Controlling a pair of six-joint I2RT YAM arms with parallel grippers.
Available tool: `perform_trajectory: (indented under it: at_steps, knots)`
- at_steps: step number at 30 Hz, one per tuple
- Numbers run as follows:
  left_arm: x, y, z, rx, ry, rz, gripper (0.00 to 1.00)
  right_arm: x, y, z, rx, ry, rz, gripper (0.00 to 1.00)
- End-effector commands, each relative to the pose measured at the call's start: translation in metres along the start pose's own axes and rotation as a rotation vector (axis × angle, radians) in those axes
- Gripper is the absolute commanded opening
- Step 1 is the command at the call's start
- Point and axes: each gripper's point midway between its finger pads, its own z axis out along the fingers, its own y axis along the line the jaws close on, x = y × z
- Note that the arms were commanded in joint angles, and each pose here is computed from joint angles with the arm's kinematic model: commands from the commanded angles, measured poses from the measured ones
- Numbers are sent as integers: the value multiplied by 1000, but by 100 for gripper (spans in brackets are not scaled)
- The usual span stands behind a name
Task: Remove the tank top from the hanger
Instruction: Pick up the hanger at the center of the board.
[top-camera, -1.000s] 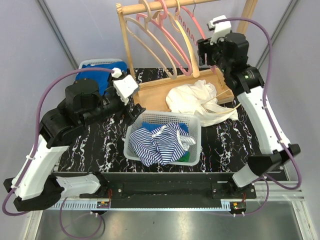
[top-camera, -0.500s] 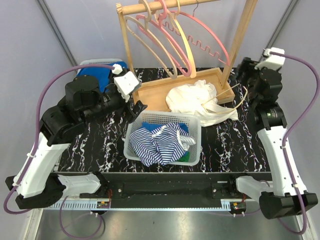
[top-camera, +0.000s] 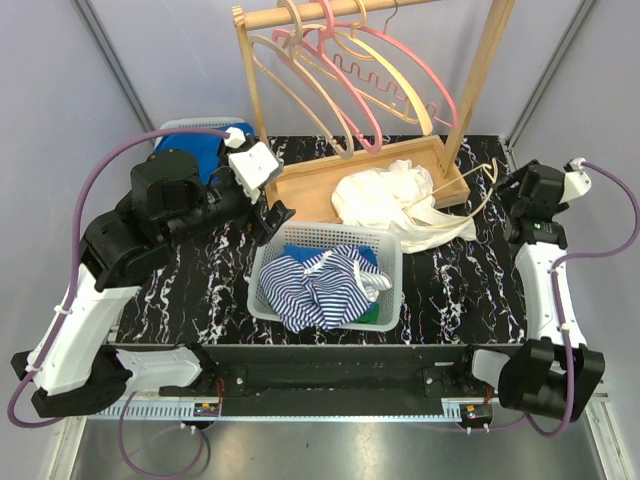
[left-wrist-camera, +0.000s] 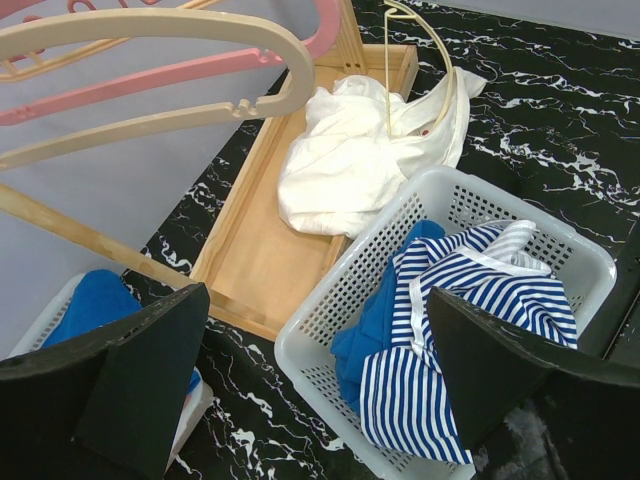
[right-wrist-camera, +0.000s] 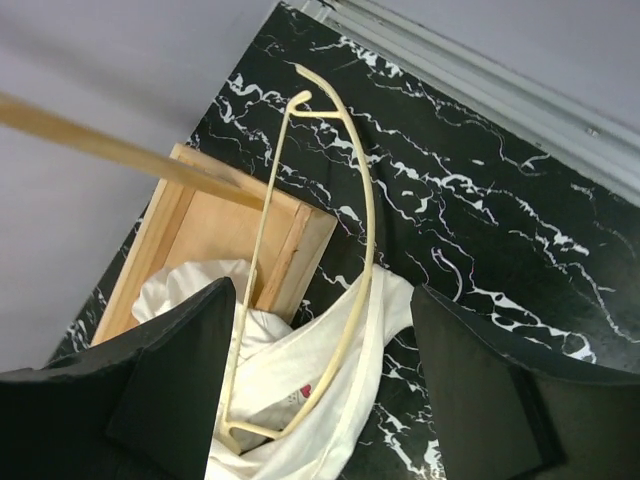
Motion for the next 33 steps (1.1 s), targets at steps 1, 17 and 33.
perform_trajectory:
  at_steps: [1, 17, 33]
  knots:
    - [-19, 1, -5, 1, -71, -3, 99, 24, -6, 27, 3, 102, 195, 79]
    - [-16, 1, -4, 1, -65, 3, 99, 101, -28, 54, 34, 318, 348, 80]
    - [-19, 0, -1, 10, -71, -9, 99, 140, -43, 91, 93, 393, 326, 68]
